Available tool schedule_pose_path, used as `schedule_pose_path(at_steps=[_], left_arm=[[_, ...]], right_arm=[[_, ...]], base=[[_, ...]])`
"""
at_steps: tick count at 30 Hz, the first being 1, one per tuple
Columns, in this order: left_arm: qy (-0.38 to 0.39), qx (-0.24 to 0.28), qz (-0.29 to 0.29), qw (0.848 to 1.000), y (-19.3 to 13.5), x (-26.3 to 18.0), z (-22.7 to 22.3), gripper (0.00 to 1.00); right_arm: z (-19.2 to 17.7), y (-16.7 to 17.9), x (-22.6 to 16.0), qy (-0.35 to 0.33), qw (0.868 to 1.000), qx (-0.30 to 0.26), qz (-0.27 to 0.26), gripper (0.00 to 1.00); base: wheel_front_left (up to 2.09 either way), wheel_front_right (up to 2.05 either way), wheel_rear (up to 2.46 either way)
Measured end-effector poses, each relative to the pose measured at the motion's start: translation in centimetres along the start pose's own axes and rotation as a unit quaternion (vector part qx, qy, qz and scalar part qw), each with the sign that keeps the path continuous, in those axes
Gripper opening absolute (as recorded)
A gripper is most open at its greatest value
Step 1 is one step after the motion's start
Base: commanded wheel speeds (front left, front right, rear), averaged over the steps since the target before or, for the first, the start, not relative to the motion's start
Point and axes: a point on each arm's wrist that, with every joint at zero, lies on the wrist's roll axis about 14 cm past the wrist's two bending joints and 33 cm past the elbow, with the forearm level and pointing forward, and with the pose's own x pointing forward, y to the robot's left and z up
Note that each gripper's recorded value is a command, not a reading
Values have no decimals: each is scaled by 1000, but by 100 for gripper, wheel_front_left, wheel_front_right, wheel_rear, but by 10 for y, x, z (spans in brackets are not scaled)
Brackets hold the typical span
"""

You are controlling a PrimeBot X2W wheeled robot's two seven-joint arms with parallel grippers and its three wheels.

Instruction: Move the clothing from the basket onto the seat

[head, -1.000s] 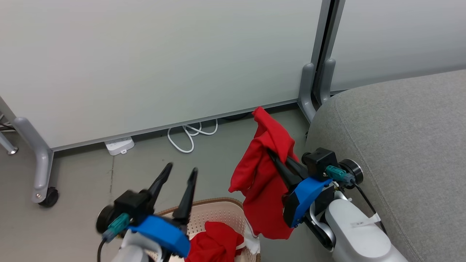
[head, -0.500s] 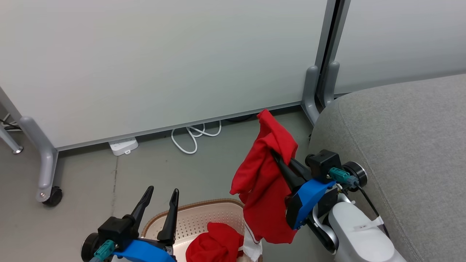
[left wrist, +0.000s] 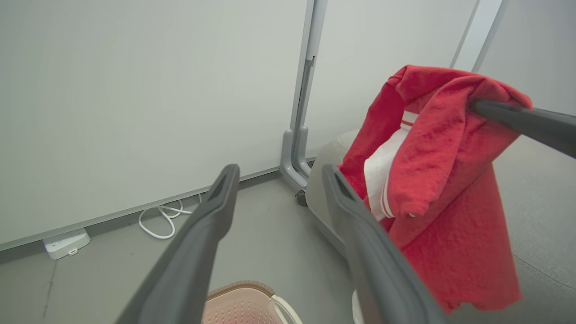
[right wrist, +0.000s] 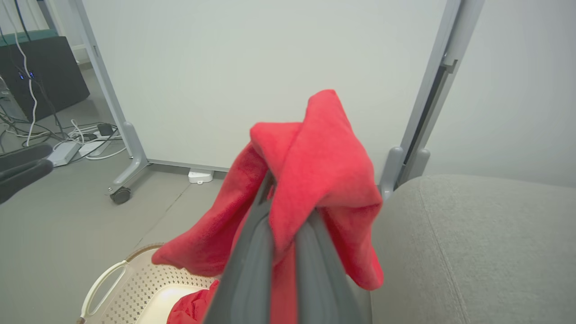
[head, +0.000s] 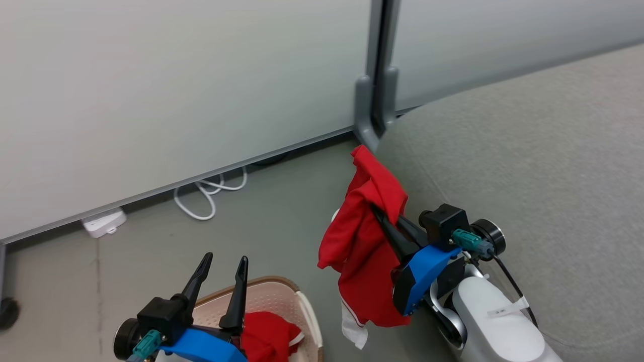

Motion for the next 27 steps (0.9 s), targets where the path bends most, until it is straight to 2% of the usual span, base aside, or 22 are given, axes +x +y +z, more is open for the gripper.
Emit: schedule_pose_path(at_steps=[9, 19, 27], left_arm=[[18, -3, -85, 996, -49, 33, -12, 100], [35, -3, -172, 985, -97, 56, -24, 100], [46, -4, -193, 980, -106, 62, -33, 100]], right_arm=[[-7, -51, -35, 8, 997, 4, -82, 0], [-14, -96, -76, 16, 986, 10, -164, 0], [-22, -106, -83, 24, 983, 12, -183, 0]], base=[[0, 0, 0], [0, 0, 0], [0, 0, 0]])
